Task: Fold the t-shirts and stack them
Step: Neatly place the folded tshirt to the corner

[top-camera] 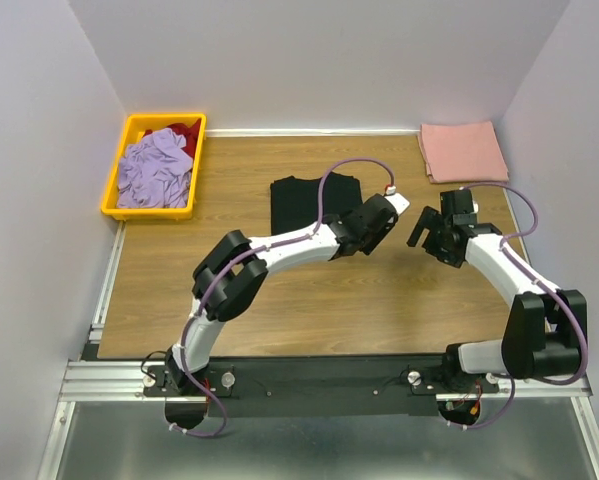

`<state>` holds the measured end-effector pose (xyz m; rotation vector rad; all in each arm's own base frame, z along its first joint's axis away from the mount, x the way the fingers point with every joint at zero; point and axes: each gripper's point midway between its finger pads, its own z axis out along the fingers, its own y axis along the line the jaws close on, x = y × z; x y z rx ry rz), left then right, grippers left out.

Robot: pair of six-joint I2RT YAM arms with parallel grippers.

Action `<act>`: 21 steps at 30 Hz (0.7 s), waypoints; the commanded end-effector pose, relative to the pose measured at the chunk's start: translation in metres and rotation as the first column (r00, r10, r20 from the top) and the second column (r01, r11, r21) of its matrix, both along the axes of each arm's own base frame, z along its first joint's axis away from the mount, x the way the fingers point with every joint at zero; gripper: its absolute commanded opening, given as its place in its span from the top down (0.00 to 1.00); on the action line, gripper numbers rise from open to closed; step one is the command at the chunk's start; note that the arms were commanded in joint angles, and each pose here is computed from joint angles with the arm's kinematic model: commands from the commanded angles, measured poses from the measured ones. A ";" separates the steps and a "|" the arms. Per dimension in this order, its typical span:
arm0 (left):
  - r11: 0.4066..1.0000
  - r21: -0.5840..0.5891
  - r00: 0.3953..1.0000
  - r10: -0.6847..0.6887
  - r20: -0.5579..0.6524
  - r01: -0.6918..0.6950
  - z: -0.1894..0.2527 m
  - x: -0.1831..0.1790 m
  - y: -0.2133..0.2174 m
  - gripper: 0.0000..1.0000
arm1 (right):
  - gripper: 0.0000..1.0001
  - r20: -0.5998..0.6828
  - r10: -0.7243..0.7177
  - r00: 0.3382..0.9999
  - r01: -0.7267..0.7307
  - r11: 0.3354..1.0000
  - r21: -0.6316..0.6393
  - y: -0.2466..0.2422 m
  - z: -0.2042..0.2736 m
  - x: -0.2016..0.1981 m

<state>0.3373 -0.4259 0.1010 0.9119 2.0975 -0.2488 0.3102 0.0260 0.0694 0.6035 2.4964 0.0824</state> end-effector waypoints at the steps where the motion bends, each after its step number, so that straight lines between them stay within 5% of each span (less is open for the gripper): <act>1: 0.998 0.051 1.000 -0.020 -0.006 0.021 -0.014 0.008 -0.007 0.53 | 0.00 -0.024 -0.032 0.999 0.032 0.999 -0.016 -0.008 -0.005 -0.015; 21: 0.974 0.220 0.994 -0.034 -0.103 0.056 -0.087 0.010 -0.007 0.62 | 0.00 -0.012 0.010 1.000 -0.009 0.998 0.058 0.007 -0.004 -0.014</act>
